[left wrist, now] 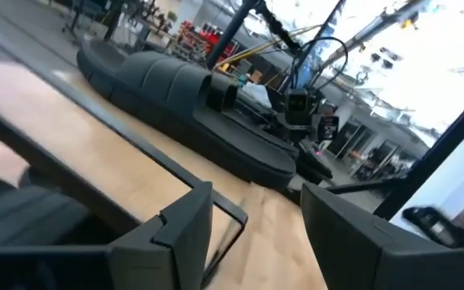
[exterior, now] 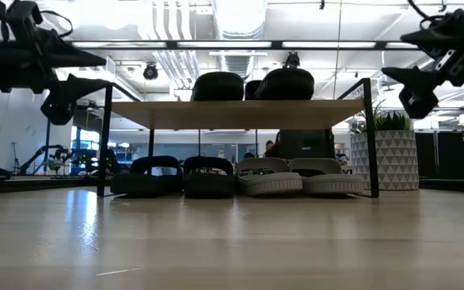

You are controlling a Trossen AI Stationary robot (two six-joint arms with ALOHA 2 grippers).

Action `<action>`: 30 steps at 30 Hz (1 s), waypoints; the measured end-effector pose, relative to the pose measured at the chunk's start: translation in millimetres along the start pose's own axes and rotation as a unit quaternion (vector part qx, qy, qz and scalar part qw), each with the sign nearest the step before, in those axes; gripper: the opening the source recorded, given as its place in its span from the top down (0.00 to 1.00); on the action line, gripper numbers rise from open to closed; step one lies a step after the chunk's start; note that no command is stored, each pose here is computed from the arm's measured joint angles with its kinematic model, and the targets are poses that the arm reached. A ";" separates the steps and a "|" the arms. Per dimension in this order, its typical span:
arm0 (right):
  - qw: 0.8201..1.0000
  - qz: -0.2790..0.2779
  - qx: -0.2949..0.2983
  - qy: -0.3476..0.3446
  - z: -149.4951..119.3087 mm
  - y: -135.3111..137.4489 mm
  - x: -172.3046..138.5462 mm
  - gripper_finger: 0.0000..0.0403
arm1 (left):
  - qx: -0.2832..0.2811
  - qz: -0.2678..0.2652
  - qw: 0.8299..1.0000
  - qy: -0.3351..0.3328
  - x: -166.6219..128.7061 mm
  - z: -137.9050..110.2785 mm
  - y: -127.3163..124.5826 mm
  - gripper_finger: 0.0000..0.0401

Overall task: Pick and place slides into the shelf
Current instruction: Return to Home Position

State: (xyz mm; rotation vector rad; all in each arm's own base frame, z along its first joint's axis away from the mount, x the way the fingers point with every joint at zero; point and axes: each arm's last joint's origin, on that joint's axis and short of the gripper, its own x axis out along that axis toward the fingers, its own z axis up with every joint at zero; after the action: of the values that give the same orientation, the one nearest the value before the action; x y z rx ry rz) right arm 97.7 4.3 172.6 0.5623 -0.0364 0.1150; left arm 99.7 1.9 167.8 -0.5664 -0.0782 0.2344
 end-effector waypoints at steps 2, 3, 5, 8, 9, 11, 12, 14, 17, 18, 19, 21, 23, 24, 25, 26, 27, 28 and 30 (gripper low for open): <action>1.000 -0.007 0.008 0.010 -1.9 -1.2 -0.1 0.44 | 0.031 0.001 1.000 0.002 0.3 -0.4 0.2 0.56; 1.000 -0.010 0.011 0.014 -2.9 -1.8 -0.2 0.44 | 0.044 0.002 0.999 0.004 0.5 -0.7 0.3 0.56; 1.000 -0.012 0.012 0.018 -3.6 -2.3 0.0 0.44 | 0.065 0.003 0.998 0.004 0.8 -1.0 0.4 0.56; 1.000 -0.013 0.012 0.020 -3.8 -2.4 0.4 0.44 | 0.069 0.004 0.998 0.005 1.4 -1.2 0.3 0.56; 1.000 -0.014 0.012 0.021 -3.9 -2.5 0.4 0.44 | 0.067 0.003 0.998 0.003 1.5 -0.9 0.0 0.56; 1.000 -0.013 0.012 0.020 -3.8 -2.4 0.4 0.44 | 0.066 0.003 0.998 0.002 1.7 -0.7 -0.1 0.56; 1.000 -0.013 0.012 0.020 -3.7 -2.4 0.3 0.44 | 0.066 0.003 0.998 0.002 1.7 -0.7 -0.1 0.56; 1.000 -0.013 0.012 0.020 -3.7 -2.4 0.3 0.44 | 0.066 0.002 0.998 0.001 1.7 -0.6 -0.2 0.56; 1.000 -0.013 0.012 0.020 -3.8 -2.4 0.3 0.44 | 0.065 0.001 0.998 0.000 1.6 -0.2 -0.4 0.56; 1.000 -0.013 0.012 0.020 -3.7 -2.4 0.3 0.44 | 0.065 0.000 0.998 -0.002 1.6 0.1 -0.6 0.56; 1.000 -0.013 0.012 0.020 -3.7 -2.4 0.3 0.44 | 0.065 0.000 0.998 -0.001 1.7 -0.2 -0.5 0.56; 1.000 -0.013 0.012 0.020 -3.7 -2.4 0.3 0.44 | 0.065 0.000 0.998 -0.001 1.7 -0.2 -0.5 0.56; 1.000 -0.013 0.012 0.020 -3.8 -2.4 0.3 0.44 | 0.065 0.001 0.998 0.000 1.7 -0.3 -0.5 0.56; 1.000 -0.013 0.011 0.019 -3.7 -2.4 0.3 0.44 | 0.065 0.000 0.998 0.000 1.7 -0.3 -0.5 0.56; 1.000 -0.013 0.011 0.019 -3.7 -2.4 0.3 0.44 | 0.065 0.000 0.998 -0.001 1.7 -0.2 -0.5 0.56; 1.000 -0.013 0.011 0.019 -3.7 -2.4 0.3 0.44 | 0.065 0.000 0.998 -0.001 1.7 -0.1 -0.5 0.56; 1.000 -0.013 0.011 0.019 -3.7 -2.4 0.3 0.44 | 0.065 0.000 0.998 -0.001 1.7 -0.2 -0.5 0.56; 1.000 -0.013 0.011 0.019 -3.7 -2.4 0.3 0.44 | 0.065 0.000 0.998 -0.001 1.7 -0.2 -0.5 0.56; 1.000 -0.013 0.011 0.020 -3.7 -2.4 0.3 0.44 | 0.065 0.000 0.998 -0.001 1.7 -0.2 -0.5 0.56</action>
State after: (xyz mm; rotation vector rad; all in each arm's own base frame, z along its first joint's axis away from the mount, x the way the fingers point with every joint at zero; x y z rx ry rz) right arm 98.4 4.3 168.2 0.5828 0.0101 0.1016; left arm 101.5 1.8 167.8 -0.4373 -0.0644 0.2382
